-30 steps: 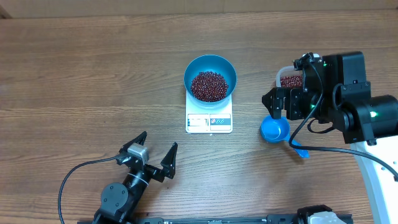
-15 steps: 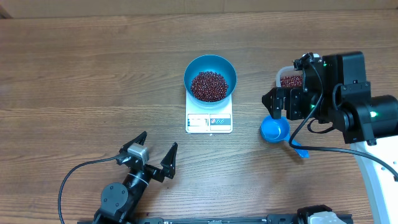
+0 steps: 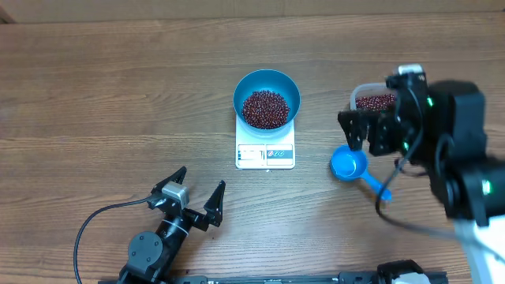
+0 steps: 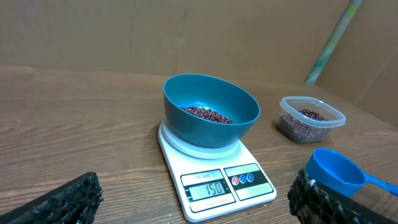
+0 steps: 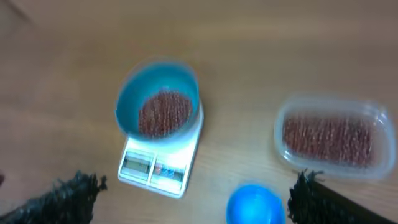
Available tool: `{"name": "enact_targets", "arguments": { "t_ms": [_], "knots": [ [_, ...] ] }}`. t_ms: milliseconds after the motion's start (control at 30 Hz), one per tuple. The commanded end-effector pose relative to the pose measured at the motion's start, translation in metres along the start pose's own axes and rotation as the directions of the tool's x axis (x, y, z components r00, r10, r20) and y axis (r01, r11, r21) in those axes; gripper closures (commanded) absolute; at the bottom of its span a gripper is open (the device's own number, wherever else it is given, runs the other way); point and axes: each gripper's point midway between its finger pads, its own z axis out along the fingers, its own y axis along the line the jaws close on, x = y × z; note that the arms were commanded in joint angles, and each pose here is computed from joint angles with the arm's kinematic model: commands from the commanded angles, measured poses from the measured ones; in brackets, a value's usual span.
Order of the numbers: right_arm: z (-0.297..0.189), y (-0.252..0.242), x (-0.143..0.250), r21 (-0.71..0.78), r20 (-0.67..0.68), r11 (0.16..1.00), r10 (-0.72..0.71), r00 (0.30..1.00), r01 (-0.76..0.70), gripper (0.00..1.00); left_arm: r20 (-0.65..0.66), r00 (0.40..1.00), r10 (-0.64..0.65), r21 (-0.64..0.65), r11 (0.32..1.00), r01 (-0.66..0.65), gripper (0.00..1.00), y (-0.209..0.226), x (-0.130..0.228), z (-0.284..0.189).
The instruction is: Scoop item into bowl and weigh 150g on scale
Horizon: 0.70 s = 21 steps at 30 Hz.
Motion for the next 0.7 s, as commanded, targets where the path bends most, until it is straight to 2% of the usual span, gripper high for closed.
{"name": "enact_targets", "arguments": {
  "t_ms": [0, 367, 500, 667],
  "knots": [
    [0.002, -0.004, 0.026, -0.001, 0.087, 1.0, -0.021, 0.996, 0.021, 0.0, 0.007, 1.0, 0.027, -0.022, 0.999, -0.027, 0.0, 0.005, 0.0, 0.0],
    [0.031, -0.016, 0.11, -0.046, 0.372, 0.995, -0.067, 0.926, 0.09, 0.0, 0.007, 1.0, 0.027, -0.022, 0.999, -0.027, 0.0, 0.005, 0.0, 0.0],
    [0.036, -0.013, 0.124, -0.087, 0.463, 0.992, -0.044, 0.885, 0.096, 0.0, 0.007, 1.0, 0.027, -0.022, 0.999, -0.027, 0.0, 0.005, 0.0, 0.0],
    [0.031, -0.013, 0.12, -0.081, 0.559, 0.989, -0.056, 0.827, 0.121, 0.0, 0.007, 1.0, 0.027, -0.022, 0.999, -0.027, 0.0, 0.005, 0.0, 0.0]
  ]
}}
